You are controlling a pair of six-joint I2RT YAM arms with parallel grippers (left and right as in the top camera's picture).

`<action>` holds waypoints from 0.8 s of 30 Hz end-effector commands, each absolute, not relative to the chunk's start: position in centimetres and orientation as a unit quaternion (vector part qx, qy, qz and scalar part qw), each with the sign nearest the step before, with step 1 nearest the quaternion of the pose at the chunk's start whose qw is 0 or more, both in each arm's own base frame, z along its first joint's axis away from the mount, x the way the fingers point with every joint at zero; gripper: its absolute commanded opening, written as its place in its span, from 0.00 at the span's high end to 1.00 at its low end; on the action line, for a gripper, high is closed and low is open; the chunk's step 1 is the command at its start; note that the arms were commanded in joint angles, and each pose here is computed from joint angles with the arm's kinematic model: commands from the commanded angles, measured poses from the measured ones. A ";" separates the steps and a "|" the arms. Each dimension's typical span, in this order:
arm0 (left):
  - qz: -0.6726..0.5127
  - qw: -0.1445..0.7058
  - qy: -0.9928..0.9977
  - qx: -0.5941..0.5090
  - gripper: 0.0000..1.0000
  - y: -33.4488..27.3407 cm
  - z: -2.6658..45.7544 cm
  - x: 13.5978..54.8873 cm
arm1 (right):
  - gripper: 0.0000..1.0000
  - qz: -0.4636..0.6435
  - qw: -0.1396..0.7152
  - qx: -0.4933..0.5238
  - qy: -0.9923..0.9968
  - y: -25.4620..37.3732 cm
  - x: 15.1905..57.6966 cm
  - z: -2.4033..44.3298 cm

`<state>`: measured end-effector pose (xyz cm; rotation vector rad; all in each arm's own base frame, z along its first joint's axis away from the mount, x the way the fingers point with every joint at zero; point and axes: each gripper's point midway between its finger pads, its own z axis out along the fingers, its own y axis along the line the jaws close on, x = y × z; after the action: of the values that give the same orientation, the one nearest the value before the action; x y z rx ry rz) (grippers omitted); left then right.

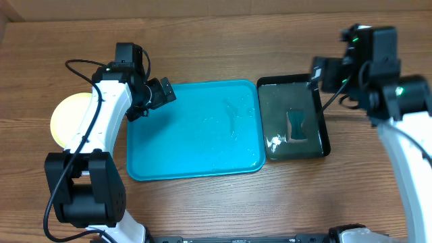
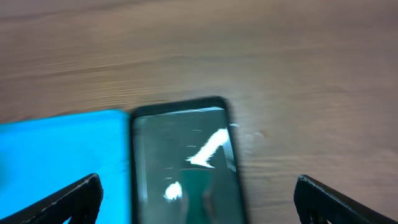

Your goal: Clean dirty plates on tray and stack at the side

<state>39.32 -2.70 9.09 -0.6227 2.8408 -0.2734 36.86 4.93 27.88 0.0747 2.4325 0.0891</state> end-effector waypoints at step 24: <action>-0.088 0.109 0.969 -0.203 0.00 -2.6 8.9 39.2 | 0.00 0.122 0.657 -0.010 0.743 4.1 19.2 45.9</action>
<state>39.32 -2.69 9.10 -0.6227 2.8404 -0.2730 20.01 4.62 46.61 -0.0239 1.7187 0.2908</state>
